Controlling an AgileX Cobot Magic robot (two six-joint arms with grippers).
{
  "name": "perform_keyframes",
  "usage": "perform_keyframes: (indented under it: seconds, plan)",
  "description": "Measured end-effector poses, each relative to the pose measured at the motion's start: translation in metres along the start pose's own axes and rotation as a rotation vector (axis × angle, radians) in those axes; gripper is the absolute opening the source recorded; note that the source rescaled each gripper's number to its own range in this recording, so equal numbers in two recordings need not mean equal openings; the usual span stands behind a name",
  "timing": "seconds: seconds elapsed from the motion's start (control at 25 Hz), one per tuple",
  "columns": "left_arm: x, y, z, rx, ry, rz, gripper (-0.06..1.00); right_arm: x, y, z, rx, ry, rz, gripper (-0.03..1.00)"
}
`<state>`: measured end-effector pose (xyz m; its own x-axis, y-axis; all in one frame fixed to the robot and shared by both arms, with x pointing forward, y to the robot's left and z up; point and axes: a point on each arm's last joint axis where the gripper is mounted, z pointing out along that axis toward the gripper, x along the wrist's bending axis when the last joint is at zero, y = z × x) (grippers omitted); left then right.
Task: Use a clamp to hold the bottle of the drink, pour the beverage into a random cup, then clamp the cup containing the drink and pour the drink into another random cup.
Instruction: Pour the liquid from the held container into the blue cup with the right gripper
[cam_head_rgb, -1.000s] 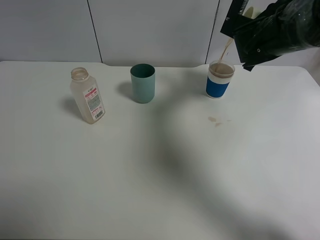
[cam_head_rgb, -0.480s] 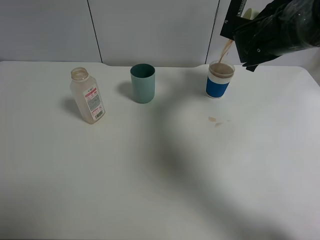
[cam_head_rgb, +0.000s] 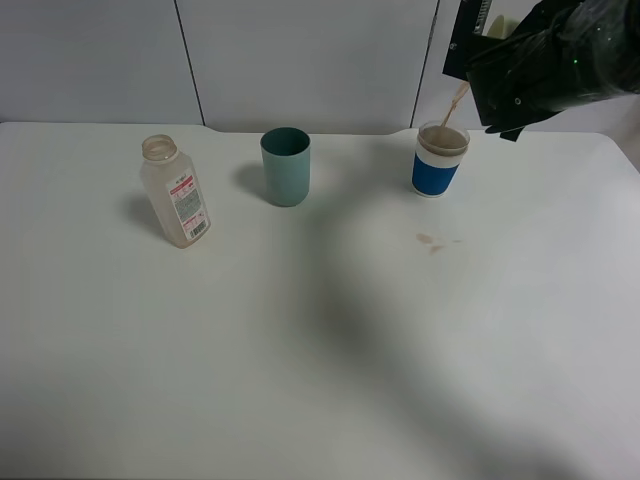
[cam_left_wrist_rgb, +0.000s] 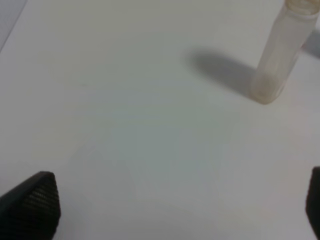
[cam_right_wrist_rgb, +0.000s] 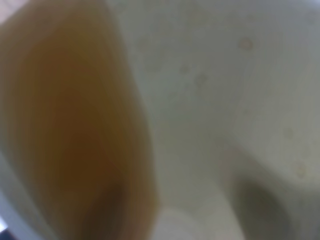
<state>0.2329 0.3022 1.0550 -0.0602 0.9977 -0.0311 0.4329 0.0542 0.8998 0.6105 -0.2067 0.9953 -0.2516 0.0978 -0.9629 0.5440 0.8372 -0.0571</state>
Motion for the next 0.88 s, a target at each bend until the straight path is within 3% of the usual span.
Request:
perform_keyframes:
  seconds: [0.88]
  plan:
    - [0.0000,0.0000,0.0000,0.000,0.000,0.000,1.00,-0.0035,0.0003,0.0000,0.000,-0.039,-0.179,0.03]
